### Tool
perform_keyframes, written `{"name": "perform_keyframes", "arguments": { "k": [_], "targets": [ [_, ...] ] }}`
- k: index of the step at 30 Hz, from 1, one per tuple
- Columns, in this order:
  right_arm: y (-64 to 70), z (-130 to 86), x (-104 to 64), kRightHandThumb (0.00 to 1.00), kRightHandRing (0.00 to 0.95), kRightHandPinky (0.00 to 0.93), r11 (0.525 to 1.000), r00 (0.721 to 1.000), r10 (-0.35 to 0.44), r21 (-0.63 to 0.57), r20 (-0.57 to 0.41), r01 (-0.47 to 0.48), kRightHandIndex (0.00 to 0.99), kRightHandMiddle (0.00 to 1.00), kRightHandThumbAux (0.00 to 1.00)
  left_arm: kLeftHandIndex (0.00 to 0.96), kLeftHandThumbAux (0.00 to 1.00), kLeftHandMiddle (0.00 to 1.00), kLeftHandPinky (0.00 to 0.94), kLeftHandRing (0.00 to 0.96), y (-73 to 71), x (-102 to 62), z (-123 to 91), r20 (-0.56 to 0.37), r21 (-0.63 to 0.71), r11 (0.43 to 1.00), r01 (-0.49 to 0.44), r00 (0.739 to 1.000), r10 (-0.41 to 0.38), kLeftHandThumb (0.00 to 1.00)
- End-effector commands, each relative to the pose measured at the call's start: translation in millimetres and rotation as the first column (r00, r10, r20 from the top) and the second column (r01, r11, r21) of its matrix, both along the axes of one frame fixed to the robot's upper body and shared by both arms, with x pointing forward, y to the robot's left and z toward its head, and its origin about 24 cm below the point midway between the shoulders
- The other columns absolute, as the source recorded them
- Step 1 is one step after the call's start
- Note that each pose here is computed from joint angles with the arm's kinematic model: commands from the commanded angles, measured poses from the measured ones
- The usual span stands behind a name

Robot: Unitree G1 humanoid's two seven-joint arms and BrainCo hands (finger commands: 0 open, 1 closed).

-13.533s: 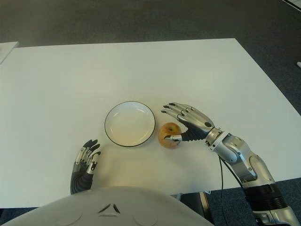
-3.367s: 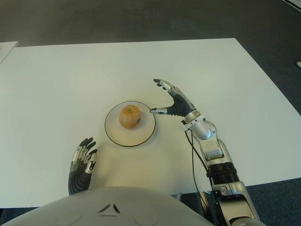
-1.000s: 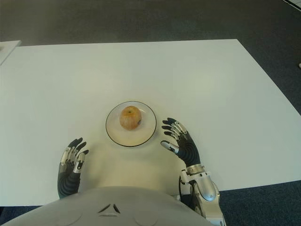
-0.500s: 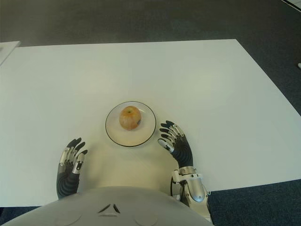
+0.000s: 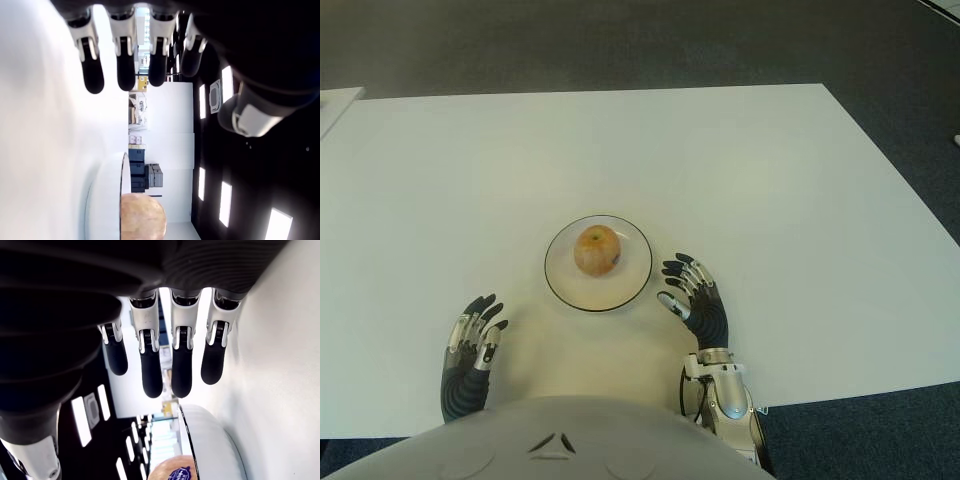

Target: Put the apples into the plate.

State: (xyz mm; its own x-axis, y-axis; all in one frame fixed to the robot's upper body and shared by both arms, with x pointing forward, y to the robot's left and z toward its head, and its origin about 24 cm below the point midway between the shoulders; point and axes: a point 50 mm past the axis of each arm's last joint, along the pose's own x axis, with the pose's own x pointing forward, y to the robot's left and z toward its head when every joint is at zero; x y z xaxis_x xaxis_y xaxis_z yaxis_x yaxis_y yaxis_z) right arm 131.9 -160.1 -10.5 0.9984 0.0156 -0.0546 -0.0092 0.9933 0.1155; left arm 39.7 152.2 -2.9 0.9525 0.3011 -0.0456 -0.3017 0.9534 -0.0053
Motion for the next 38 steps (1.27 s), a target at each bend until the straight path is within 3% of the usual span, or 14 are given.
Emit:
{"name": "perform_keyframes", "arguments": {
  "k": [1, 26, 38],
  "targets": [
    [-2.2, -10.5, -5.6, 0.639, 0.318, 0.31, 1.0, 0.998, -0.02, 0.004, -0.057, 0.02, 0.205, 0.34, 0.726, 0.158, 0.484, 0.176, 0.253, 0.201, -0.5, -2.1, -2.2, -0.021, -0.015, 1.0, -0.002, 1.0, 0.002, 0.189],
    [-7.3, -17.2, -13.7, 0.615, 0.318, 0.33, 0.999, 0.996, -0.04, -0.01, -0.078, 0.039, 0.2, 0.332, 0.712, 0.178, 0.455, 0.185, 0.256, 0.21, 0.2, -2.4, -3.9, -0.028, -0.01, 1.0, 0.02, 0.999, -0.02, 0.179],
    [-10.6, -13.9, -19.7, 0.689, 0.324, 0.3, 0.998, 0.995, -0.066, -0.015, -0.075, 0.065, 0.203, 0.344, 0.711, 0.181, 0.466, 0.193, 0.263, 0.218, -0.9, -1.6, -4.5, -0.022, -0.027, 0.999, 0.019, 1.0, -0.019, 0.184]
  ]
}}
